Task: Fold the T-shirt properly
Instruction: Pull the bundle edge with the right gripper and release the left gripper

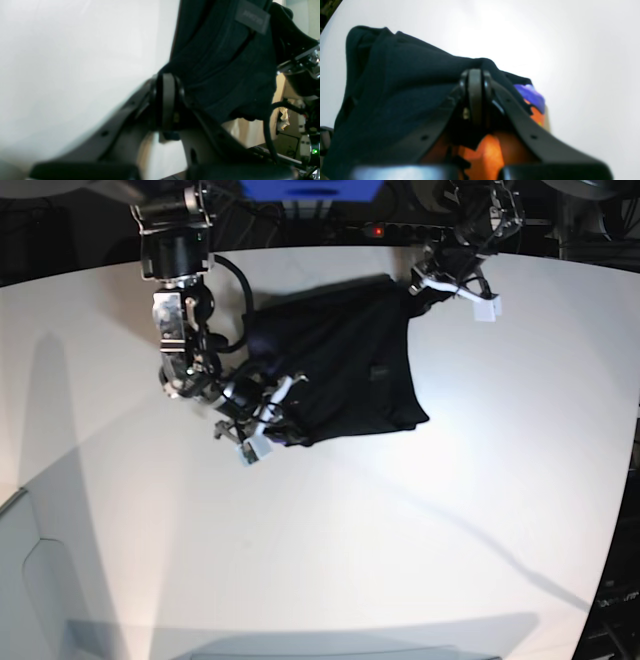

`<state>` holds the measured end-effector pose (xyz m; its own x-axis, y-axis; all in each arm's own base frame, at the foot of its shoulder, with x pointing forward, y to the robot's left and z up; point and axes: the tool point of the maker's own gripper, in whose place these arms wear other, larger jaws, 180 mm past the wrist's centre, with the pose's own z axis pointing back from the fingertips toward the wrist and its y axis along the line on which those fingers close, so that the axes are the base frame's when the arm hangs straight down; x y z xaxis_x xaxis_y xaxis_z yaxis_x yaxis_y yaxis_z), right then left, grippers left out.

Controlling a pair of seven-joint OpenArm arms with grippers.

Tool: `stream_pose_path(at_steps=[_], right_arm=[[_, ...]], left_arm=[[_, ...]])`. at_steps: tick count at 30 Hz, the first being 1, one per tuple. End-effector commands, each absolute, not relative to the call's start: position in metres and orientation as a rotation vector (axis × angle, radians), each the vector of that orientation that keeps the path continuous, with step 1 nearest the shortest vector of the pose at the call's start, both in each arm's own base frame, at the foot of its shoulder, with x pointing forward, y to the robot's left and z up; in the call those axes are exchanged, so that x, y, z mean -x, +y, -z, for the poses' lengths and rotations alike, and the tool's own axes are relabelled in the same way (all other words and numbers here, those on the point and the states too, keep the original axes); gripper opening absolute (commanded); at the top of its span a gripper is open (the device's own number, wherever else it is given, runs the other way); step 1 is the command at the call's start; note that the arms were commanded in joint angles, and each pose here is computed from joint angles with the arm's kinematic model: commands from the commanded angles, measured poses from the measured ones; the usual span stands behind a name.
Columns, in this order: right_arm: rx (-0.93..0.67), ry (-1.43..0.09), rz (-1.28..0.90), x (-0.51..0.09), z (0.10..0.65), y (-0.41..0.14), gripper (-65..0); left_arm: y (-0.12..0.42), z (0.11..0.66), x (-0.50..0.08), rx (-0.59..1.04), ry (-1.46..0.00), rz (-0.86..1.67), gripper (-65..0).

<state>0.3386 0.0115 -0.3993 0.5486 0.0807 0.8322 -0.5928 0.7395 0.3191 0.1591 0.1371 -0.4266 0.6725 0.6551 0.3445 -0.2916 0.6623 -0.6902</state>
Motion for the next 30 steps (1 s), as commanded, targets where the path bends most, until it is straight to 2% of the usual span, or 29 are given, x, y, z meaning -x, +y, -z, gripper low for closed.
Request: stream_pose_path(at_steps=[1,5,10,18,24,30], right_arm=[[-0.626,-0.937,-0.453,-0.344,0.391,0.011,-65.0],[-0.596,-1.041,-0.445,-0.356,0.359,-0.002,-65.0],[-0.537,-1.168,-0.463,-0.354,0.313,-0.015,-65.0],[-0.477,-1.161,-0.511,-0.309,0.299,-0.021,-65.0],[-0.5,-1.07,-0.483,-0.273,0.327,-0.02,-65.0],[-0.519,-0.998,-0.461,-0.262,0.351,-0.019,-65.0]], left_arm=[[0.138,0.429,-0.153,0.621,-0.601,-0.57,-65.0],[0.137,0.424,-0.158,0.625,-0.617,-0.558,-64.6],[0.138,0.388,-0.176,0.619,-0.721,-0.487,-64.5],[0.137,0.361,-0.184,0.612,-0.789,-0.439,-64.5],[0.136,0.368,-0.168,0.609,-0.749,-0.456,-64.7],[0.132,0.368,-0.153,0.667,-0.722,-0.507,-64.5]])
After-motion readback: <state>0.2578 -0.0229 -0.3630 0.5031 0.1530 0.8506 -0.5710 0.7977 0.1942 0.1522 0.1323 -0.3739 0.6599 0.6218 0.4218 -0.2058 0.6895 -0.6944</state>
